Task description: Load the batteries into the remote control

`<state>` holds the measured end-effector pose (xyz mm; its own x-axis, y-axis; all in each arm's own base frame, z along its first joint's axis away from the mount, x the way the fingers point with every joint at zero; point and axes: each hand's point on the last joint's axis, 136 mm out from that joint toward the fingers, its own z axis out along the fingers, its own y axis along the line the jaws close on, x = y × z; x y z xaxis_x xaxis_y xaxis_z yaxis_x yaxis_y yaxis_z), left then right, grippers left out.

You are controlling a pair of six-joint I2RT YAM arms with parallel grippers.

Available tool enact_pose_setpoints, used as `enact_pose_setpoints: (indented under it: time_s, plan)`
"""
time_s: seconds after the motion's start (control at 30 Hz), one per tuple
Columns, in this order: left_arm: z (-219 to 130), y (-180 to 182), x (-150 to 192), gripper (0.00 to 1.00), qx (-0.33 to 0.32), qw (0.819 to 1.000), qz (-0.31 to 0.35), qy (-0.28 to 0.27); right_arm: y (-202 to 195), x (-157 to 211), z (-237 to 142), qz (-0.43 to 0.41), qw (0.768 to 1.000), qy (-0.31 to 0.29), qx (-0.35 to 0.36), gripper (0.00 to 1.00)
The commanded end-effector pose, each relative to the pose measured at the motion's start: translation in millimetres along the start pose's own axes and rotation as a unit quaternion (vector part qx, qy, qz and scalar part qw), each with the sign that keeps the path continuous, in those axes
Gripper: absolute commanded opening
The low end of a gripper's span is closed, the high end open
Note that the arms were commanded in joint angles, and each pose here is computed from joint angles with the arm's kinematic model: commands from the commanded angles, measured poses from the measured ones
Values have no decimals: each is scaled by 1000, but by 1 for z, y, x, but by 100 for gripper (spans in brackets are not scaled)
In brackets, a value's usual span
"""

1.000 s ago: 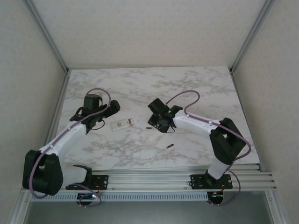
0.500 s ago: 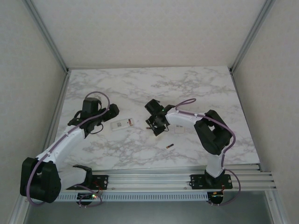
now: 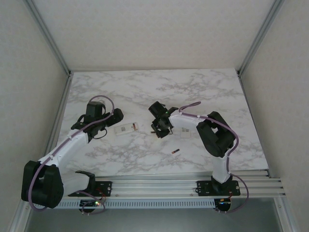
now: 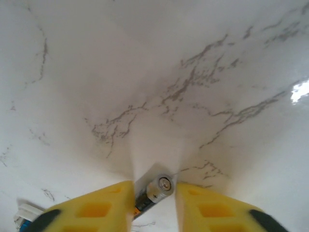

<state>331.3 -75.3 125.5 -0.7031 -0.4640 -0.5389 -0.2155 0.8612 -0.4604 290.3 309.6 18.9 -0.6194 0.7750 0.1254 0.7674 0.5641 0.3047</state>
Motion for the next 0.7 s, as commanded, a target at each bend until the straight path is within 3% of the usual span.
enact_pose_setpoints:
  time_s: [0.0,0.17,0.27,0.33,0.4,0.5,0.57,0.67]
  plan:
    - [5,0,4,99,-1,1000,11,7,-5,-13,16,-14,1000,-17,14,20]
    - [6,1,10,100,-1,1000,11,16,9,-16,-4,-73,996,-36,-24,13]
    - [5,0,19,100,7,999,9,31,44,-16,-43,-191,975,-77,-82,14]
    - [6,-5,32,99,19,998,7,51,70,-3,-69,-324,932,-108,-118,15]
    - [8,-11,48,99,31,997,9,72,90,20,-84,-457,869,-132,-138,14]
    - [14,-11,66,97,23,996,15,88,104,52,-87,-575,794,-135,-143,13]
    - [19,-3,72,95,5,996,11,91,110,69,-84,-615,763,-126,-154,13]
    - [22,9,74,86,-20,996,2,84,119,78,-75,-630,747,-123,-172,15]
